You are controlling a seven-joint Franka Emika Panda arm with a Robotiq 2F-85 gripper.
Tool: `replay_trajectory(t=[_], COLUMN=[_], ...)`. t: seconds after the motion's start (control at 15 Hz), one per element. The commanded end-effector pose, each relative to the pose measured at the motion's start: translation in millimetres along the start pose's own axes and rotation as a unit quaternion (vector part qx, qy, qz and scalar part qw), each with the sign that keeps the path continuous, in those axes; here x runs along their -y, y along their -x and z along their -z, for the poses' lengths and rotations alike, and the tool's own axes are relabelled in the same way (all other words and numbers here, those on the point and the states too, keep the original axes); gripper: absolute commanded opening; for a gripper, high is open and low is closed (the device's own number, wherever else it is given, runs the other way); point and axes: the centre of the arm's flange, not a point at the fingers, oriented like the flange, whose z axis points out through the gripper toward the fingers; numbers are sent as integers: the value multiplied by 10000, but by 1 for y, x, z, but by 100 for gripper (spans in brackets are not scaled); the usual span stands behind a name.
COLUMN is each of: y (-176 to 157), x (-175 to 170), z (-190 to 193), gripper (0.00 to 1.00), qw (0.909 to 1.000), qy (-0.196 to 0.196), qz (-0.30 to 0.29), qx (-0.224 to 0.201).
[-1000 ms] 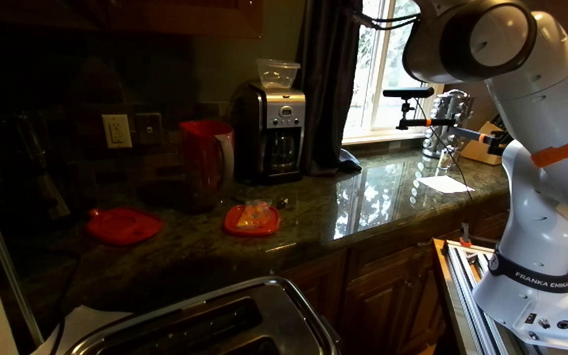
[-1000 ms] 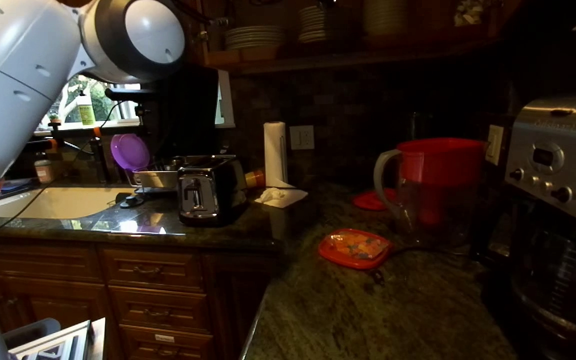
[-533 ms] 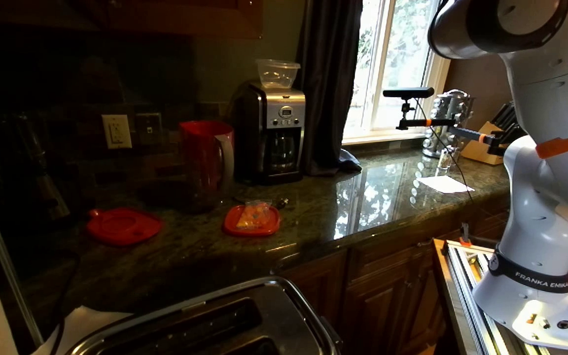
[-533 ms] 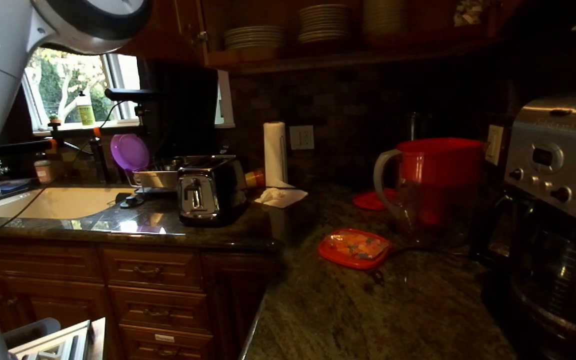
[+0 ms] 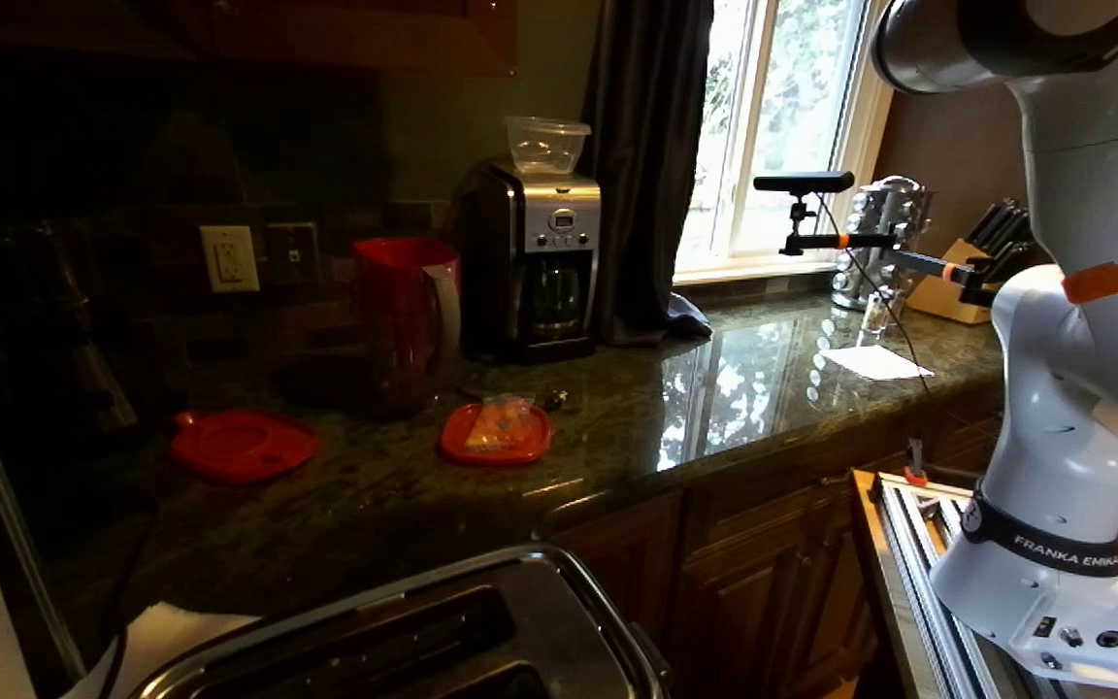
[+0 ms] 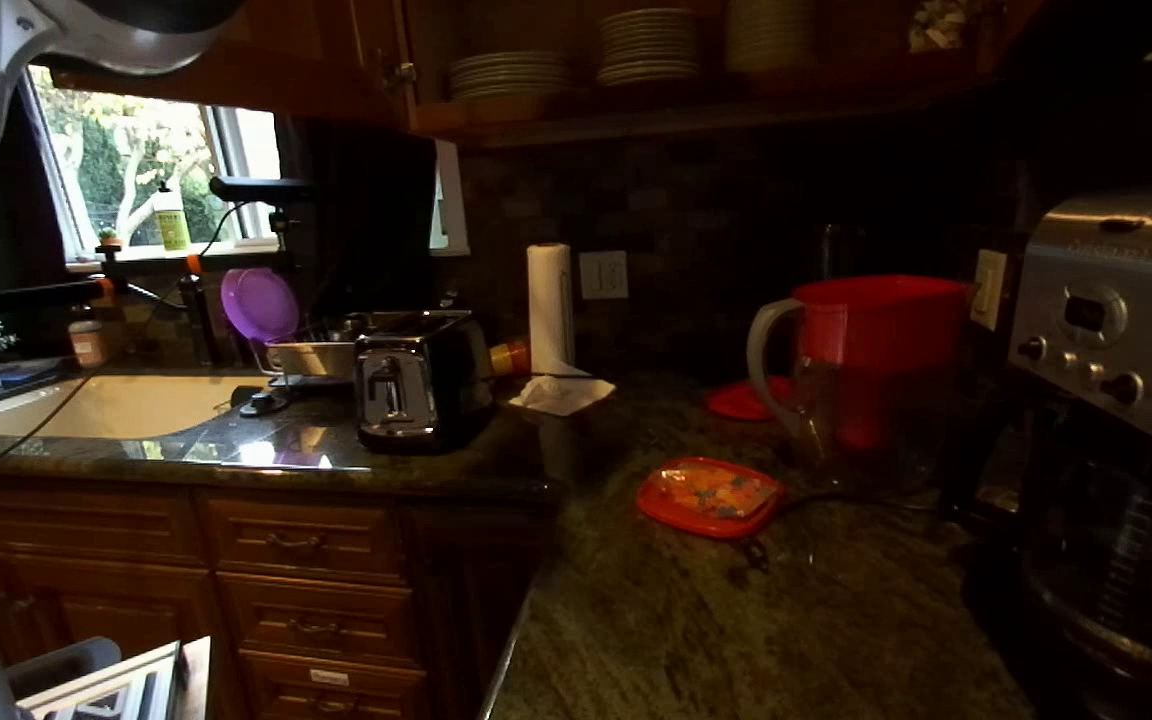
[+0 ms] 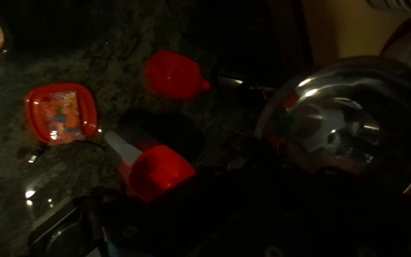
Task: Move the silver bowl from the bottom shelf to the counter top
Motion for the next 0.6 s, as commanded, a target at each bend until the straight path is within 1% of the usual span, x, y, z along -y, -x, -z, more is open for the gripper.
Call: replay_trajectory(t=[0.0, 0.2, 0.53], y=[-12, -22, -20], x=[-75, -83, -78], z=[-25, -37, -68], gripper=[1, 1, 1], qw=[9980, 9956, 9925], qy=[475, 687, 707], qz=[-413, -641, -999], qx=[-5, -15, 12])
